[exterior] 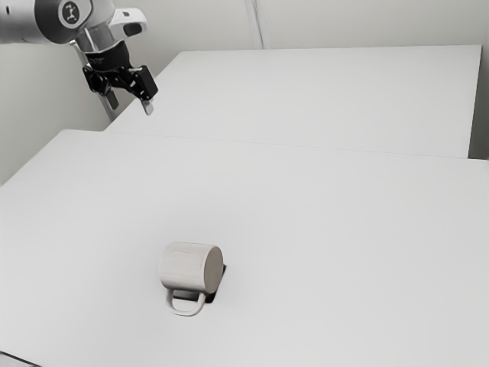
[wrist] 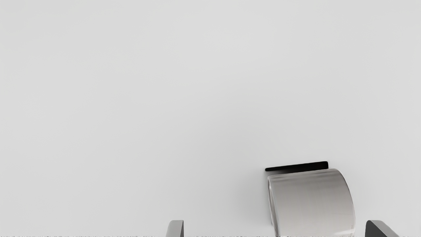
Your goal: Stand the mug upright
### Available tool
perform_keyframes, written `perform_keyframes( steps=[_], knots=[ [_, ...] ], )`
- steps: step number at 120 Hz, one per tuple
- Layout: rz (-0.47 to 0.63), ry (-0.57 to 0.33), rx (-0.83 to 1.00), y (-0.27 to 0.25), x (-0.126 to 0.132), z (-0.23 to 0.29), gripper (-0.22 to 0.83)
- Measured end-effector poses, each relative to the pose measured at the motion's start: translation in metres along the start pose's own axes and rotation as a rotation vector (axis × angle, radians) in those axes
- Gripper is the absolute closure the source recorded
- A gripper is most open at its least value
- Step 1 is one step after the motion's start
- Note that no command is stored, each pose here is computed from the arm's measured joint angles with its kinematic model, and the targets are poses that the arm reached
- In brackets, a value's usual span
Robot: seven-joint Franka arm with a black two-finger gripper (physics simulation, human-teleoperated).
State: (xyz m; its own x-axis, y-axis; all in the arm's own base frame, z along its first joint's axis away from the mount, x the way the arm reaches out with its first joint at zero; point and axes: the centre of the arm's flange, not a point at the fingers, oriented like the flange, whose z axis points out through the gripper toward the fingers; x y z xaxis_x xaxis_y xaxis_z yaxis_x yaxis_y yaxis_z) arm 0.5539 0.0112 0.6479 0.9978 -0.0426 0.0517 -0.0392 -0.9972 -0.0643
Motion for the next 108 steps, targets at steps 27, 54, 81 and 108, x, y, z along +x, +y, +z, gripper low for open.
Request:
perform_keyframes(
  steps=[27, 54, 81, 108],
  knots=[
    [-0.002, -0.015, -0.001, 0.001, 0.0, 0.005, 0.0],
    [-0.002, -0.019, -0.002, 0.003, -0.002, 0.003, 0.0],
    [0.002, -0.048, -0.009, 0.008, -0.014, 0.01, 0.0],
    [-0.038, -0.084, -0.071, -0.007, -0.051, 0.036, 0.0]
  ],
)
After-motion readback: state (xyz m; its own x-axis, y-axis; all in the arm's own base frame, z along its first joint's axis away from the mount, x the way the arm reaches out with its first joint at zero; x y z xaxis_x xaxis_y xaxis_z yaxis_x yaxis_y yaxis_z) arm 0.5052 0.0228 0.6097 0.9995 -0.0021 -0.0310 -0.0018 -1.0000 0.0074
